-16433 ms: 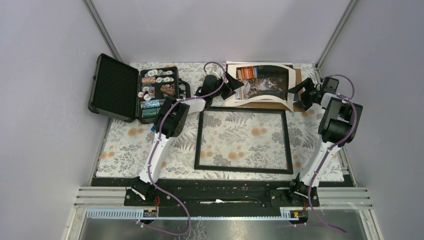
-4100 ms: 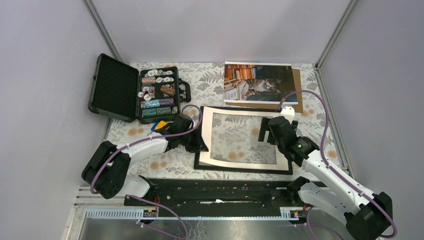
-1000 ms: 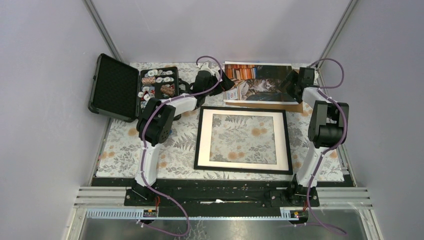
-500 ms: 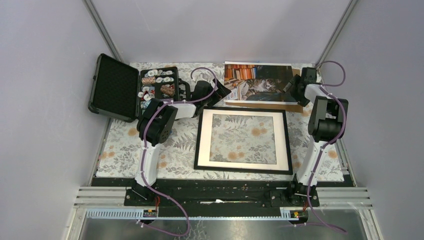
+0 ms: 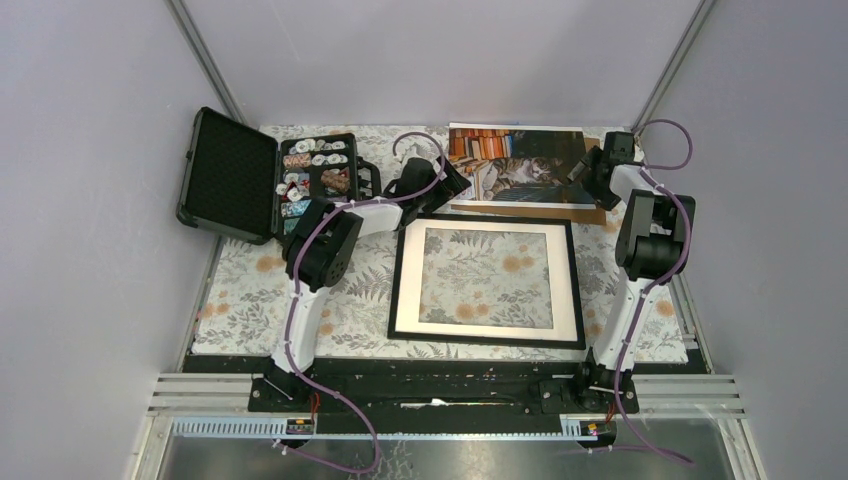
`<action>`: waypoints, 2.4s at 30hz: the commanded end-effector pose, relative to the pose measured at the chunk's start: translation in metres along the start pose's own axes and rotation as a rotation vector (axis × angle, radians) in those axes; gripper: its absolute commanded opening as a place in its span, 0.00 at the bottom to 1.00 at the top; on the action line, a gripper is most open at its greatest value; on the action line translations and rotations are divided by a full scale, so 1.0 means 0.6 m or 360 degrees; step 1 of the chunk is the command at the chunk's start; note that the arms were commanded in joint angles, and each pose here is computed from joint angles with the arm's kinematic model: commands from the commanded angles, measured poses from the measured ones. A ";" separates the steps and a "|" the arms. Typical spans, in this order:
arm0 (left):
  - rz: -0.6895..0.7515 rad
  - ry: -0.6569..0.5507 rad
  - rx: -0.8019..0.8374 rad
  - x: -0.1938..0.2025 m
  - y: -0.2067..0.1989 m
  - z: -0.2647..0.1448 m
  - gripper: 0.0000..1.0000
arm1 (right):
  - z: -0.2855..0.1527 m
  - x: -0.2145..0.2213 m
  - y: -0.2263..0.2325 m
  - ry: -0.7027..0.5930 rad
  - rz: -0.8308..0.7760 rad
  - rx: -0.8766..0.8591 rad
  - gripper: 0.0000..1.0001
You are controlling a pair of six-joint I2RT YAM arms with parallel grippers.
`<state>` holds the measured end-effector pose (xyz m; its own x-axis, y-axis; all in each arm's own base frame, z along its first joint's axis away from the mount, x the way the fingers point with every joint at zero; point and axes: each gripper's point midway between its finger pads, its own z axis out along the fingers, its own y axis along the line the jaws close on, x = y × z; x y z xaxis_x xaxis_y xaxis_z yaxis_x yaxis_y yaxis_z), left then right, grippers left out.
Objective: Put the photo into the frame
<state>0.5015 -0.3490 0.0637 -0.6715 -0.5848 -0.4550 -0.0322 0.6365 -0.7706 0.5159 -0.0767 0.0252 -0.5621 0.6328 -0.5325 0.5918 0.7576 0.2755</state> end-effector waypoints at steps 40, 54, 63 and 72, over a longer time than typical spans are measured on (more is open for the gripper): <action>0.0207 0.0085 0.0316 -0.040 -0.056 0.003 0.05 | -0.082 -0.032 0.036 -0.0231 -0.0550 -0.0049 1.00; 0.0173 0.0122 0.0406 -0.073 -0.076 -0.027 0.00 | -0.155 0.225 0.315 -0.0583 -0.2219 -0.0654 1.00; -0.0148 0.0250 0.0660 -0.079 -0.111 -0.071 0.00 | -0.196 0.303 0.358 -0.0694 -0.2410 -0.1017 0.94; -0.0181 0.0276 0.0640 -0.083 -0.107 -0.078 0.00 | -0.170 0.248 0.359 -0.1129 -0.2568 -0.0354 0.75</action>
<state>0.5062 -0.3346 0.1037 -0.8062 -0.5301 -0.2628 0.0540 0.3763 -0.9249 0.4822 0.2105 0.0691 -0.1200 -0.7679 -0.6292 -0.5333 0.5845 -0.6116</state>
